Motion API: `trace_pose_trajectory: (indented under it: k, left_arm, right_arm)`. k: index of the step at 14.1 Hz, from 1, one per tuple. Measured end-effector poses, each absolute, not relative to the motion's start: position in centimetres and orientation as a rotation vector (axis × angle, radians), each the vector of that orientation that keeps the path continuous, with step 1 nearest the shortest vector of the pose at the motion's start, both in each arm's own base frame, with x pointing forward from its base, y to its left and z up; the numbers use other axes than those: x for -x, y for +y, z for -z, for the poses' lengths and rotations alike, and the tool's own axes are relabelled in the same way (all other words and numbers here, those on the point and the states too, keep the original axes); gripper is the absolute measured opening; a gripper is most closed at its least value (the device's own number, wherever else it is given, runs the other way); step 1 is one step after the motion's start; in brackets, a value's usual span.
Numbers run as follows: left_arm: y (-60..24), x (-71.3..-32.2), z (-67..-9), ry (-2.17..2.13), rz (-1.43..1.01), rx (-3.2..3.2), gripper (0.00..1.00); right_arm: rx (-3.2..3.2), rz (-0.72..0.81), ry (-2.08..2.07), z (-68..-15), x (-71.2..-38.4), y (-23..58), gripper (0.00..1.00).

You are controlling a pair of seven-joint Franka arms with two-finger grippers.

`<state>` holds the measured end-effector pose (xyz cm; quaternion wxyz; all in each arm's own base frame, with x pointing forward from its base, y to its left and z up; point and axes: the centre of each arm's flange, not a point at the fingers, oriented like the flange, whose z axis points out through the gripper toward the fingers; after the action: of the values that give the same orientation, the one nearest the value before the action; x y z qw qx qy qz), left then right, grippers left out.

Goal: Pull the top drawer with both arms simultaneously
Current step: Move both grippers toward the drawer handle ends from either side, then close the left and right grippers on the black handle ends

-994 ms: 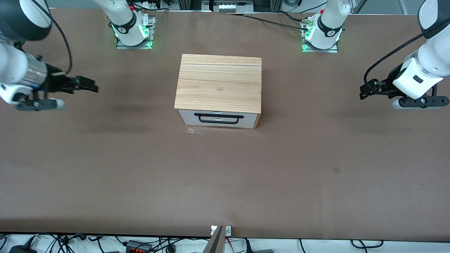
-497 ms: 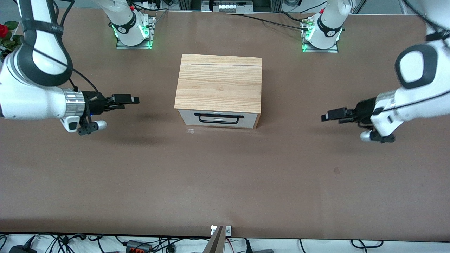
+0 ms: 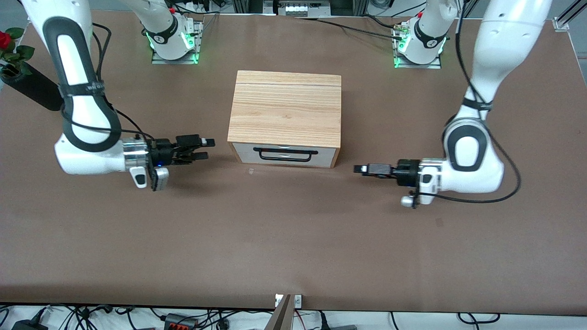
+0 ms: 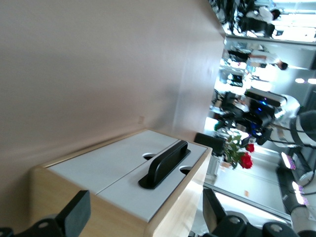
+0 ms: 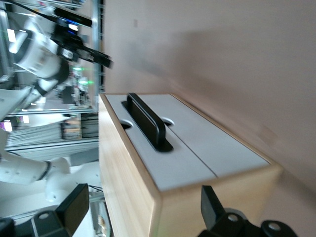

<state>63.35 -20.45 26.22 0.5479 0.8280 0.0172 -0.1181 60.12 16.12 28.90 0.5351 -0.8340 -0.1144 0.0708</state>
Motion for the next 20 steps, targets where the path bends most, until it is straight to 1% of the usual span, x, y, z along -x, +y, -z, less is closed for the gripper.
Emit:
trace_pose_trajectory:
  k: [4,6,9,10,11,12,13,14,15,17,18,19,20]
  left_arm:
    - [-26.8,-63.3,-26.1,-0.094,0.28,-1.95,1.0]
    - [-28.5,-62.9,-25.2,-0.142,0.258,-1.961,0.97]
    - [-29.4,-62.7,-23.5,-0.149,0.232,-1.982,0.94]
    - [-29.6,-62.6,-23.0,-0.144,0.226,-1.977,0.89]
    - [-29.8,-62.5,-22.6,-0.137,0.224,-1.967,0.89]
    - [-30.0,-62.4,-22.1,-0.13,0.224,-1.956,0.85]
    - [-30.1,-62.3,-21.7,-0.12,0.229,-1.948,0.84]
    - [-30.4,-62.2,-21.4,-0.11,0.232,-1.939,0.78]
    - [-30.7,-62.0,-21.2,-0.101,0.235,-1.929,0.76]
    - [-31.7,-61.4,-20.8,-0.095,0.231,-1.898,0.75]
    - [-32.2,-60.9,-20.5,-0.101,0.218,-1.878,0.72]
    - [-32.4,-60.5,-20.0,-0.114,0.203,-1.864,0.72]
    - [-32.5,-60.1,-19.6,-0.129,0.191,-1.857,0.67]
  right_arm:
    - [1.807,-0.09,-0.21,-22.1,-59.0,20.2,1.0]
    - [1.743,-0.072,-0.129,-19.6,-58.0,22.4,1.0]
    - [1.733,-0.06,-0.08,-18.4,-57.4,24.7,1.0]
    - [1.735,-0.059,-0.077,-18.3,-57.2,25.1,0.96]
    - [1.735,-0.06,-0.074,-18.2,-57.1,25.3,0.94]
    - [1.735,-0.062,-0.07,-18.0,-57.0,25.4,0.83]
    - [1.734,-0.063,-0.066,-18.0,-57.0,25.4,0.71]
    - [1.732,-0.062,-0.061,-17.9,-57.0,25.4,0.61]
    - [1.73,-0.061,-0.057,-18.0,-57.1,25.4,0.52]
    - [1.729,-0.06,-0.056,-18.0,-57.0,25.4,0.5]
    - [1.729,-0.061,-0.056,-18.0,-57.0,25.4,0.5]
    - [1.729,-0.061,-0.057,-17.9,-57.0,25.5,0.49]
    - [1.729,-0.062,-0.057,-17.9,-57.0,25.5,0.42]
